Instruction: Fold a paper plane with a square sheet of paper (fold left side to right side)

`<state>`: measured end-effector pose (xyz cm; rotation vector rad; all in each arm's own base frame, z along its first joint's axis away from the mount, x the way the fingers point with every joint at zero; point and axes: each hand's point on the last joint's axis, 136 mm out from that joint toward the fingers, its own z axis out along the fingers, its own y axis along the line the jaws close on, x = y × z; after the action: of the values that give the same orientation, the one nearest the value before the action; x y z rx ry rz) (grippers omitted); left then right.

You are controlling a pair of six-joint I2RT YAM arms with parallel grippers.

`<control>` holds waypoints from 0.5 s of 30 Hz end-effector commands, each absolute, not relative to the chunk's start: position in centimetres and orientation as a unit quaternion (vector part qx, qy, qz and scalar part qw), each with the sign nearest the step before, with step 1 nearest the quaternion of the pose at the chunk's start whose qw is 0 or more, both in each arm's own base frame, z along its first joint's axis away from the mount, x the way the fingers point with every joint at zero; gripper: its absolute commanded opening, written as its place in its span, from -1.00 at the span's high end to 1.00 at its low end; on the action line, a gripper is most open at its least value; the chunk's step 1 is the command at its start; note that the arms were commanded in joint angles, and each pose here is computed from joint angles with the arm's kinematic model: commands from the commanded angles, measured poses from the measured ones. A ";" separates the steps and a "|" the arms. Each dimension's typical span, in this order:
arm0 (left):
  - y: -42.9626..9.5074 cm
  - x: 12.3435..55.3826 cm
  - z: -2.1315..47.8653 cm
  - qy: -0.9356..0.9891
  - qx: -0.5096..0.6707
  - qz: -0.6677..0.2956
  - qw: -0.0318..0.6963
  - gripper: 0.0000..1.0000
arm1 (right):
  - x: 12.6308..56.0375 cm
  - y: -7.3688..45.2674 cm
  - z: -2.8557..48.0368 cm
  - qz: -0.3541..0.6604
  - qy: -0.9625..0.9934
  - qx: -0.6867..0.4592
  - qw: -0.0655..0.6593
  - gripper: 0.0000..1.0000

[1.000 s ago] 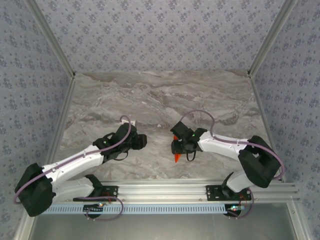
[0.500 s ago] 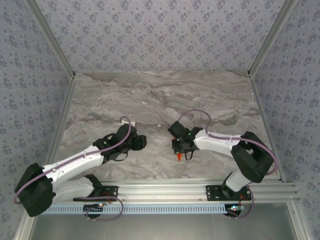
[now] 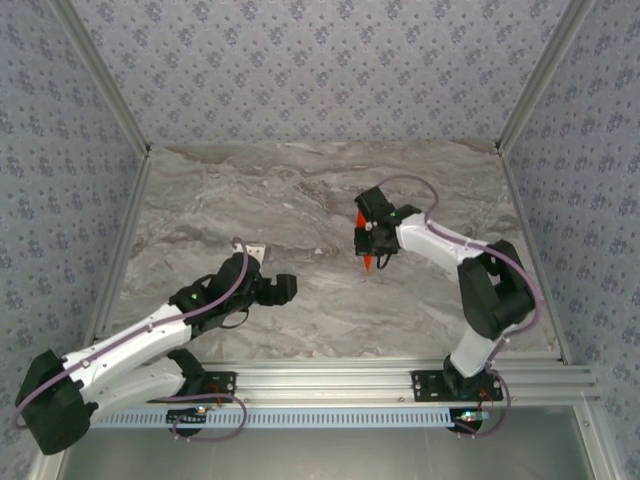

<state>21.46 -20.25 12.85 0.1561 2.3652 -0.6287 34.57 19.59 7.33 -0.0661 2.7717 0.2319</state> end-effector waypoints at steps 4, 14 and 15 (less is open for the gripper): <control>-21.5 20.5 14.8 0.881 0.105 -0.293 0.355 -0.96 | 38.2 19.5 6.3 0.057 0.986 -0.053 0.144 0.80; -20.4 20.1 16.4 0.861 0.118 -0.296 0.396 -0.97 | 40.5 19.8 3.3 0.044 0.991 -0.062 0.111 0.76; -20.2 20.1 16.4 0.861 0.116 -0.294 0.398 -0.96 | 40.5 19.8 3.2 0.046 0.991 -0.063 0.110 0.75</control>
<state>19.84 -20.52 15.56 0.2792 2.2225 -0.7629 40.86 20.01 3.47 -0.1510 2.8718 0.1367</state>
